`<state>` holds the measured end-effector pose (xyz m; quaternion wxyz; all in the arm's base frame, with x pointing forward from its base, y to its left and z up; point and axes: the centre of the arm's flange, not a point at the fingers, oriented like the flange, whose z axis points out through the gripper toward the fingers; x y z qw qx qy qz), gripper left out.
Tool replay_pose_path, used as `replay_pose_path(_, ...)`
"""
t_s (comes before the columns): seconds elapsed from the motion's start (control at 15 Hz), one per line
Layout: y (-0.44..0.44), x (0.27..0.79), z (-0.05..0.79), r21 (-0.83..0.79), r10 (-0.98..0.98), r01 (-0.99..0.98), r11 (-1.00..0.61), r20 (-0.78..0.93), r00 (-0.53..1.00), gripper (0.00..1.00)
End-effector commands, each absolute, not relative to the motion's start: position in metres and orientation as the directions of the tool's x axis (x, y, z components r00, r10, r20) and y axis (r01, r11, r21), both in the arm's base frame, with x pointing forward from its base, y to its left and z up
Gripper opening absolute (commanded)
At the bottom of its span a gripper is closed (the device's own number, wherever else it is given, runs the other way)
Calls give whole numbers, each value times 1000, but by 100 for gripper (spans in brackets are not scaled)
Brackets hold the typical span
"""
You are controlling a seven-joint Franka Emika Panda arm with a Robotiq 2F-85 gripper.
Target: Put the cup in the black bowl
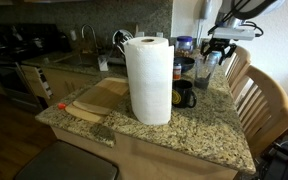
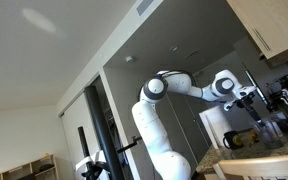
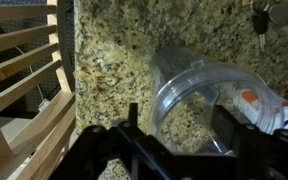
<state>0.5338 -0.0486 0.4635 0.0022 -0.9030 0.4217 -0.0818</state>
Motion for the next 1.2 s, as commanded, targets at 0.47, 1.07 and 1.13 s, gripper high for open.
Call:
replay_pose_path(0.47,-50,534,463,-75,-754,-754,-653,167,636,0)
replay_pose_path(1.07,-116,520,575,-69,-653,-708,-703,458,604,3)
replay_pose_path(1.13,-135,516,598,-56,-626,-703,-709,510,591,3)
